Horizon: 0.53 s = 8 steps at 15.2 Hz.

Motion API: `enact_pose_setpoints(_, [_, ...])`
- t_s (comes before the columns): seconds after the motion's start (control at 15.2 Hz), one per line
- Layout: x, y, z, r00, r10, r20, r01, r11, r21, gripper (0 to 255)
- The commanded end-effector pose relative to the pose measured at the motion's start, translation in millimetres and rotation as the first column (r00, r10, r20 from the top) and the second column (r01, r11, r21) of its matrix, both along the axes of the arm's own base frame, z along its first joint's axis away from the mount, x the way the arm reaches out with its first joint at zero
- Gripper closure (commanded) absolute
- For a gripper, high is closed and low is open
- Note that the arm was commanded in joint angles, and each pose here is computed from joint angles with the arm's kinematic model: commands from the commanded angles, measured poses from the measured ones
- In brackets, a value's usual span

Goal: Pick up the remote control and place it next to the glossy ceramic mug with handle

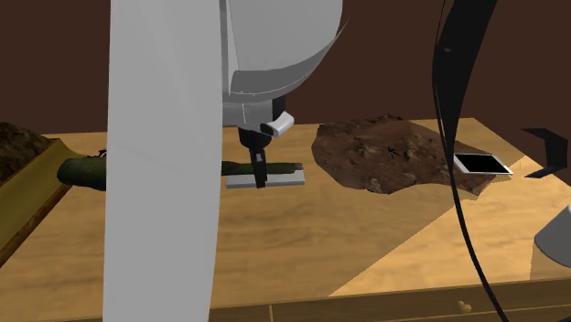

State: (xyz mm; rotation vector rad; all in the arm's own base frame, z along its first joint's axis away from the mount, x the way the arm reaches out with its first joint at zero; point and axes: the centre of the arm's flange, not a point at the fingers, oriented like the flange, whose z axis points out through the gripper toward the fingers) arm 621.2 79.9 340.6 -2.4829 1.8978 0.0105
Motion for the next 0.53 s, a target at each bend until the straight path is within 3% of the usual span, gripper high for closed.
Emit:
enact_pose_setpoints(0.0, [-0.2,-0.4,-2.1,1.000,0.000,0.001,0.000,1.000,0.000,0])
enact_pose_setpoints(0.33, [-0.2,-0.4,-2.0,1.000,0.000,0.001,0.000,1.000,0.000,0])
enact_pose_setpoints(0.4, [-0.2,-0.4,-2.0,1.000,0.000,0.001,0.000,1.000,0.000,255])
enact_pose_setpoints(0.46, [-0.2,-0.4,-2.0,1.000,0.000,0.001,0.000,1.000,0.000,255])
